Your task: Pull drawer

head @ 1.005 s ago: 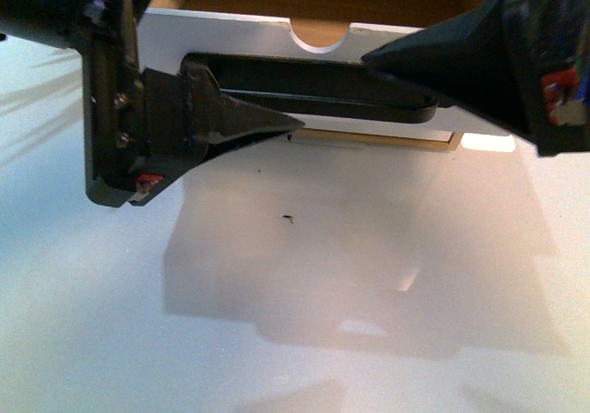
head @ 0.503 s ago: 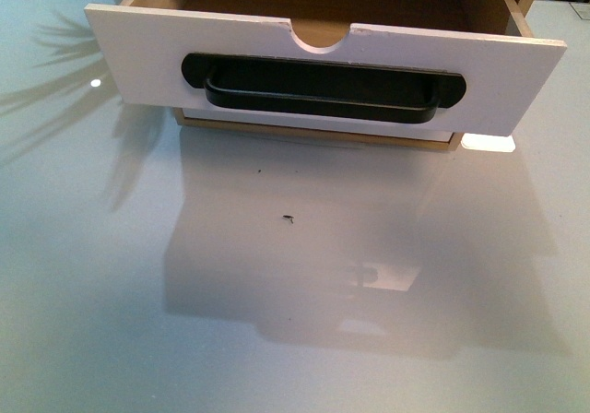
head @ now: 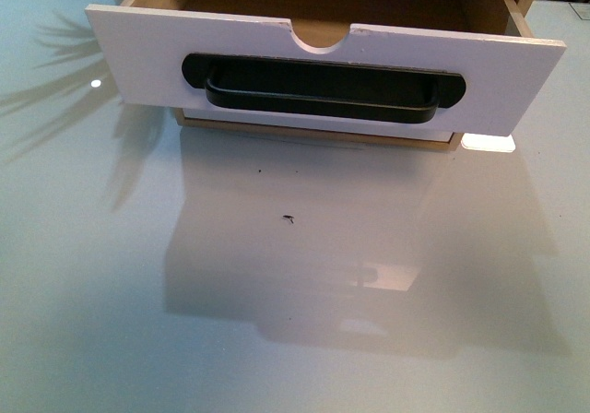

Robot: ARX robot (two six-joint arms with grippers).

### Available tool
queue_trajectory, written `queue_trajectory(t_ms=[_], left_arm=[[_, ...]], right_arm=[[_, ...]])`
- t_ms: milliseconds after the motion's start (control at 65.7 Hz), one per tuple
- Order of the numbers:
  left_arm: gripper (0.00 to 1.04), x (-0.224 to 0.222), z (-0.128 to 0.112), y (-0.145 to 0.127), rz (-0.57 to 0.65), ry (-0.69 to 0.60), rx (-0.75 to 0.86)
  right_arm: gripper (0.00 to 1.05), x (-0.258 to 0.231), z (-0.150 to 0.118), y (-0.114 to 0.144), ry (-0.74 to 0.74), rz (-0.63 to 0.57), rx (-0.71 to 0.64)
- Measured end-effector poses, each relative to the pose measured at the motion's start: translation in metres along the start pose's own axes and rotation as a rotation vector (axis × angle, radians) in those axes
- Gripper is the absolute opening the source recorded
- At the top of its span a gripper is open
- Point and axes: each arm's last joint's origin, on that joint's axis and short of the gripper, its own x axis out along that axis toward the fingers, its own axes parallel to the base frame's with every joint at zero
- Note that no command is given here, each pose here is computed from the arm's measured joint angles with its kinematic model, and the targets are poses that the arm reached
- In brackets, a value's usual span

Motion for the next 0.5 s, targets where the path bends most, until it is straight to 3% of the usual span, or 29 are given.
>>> queue_trajectory(t_ms=[335, 350, 503], left_arm=[[0.04, -0.010, -0.016, 0.000, -0.002, 0.006, -0.010], [0.03, -0.010, -0.017, 0.000, -0.002, 0.004, -0.014], [0.03, -0.013, -0.020, 0.000, -0.002, 0.003, -0.014]], right_arm=[[0.05, -0.013, -0.019, 0.000, 0.001, 0.007, 0.000], [0.02, -0.013, -0.019, 0.000, -0.003, 0.007, -0.002], [0.02, -0.013, -0.025, 0.000, 0.000, 0.007, 0.002]])
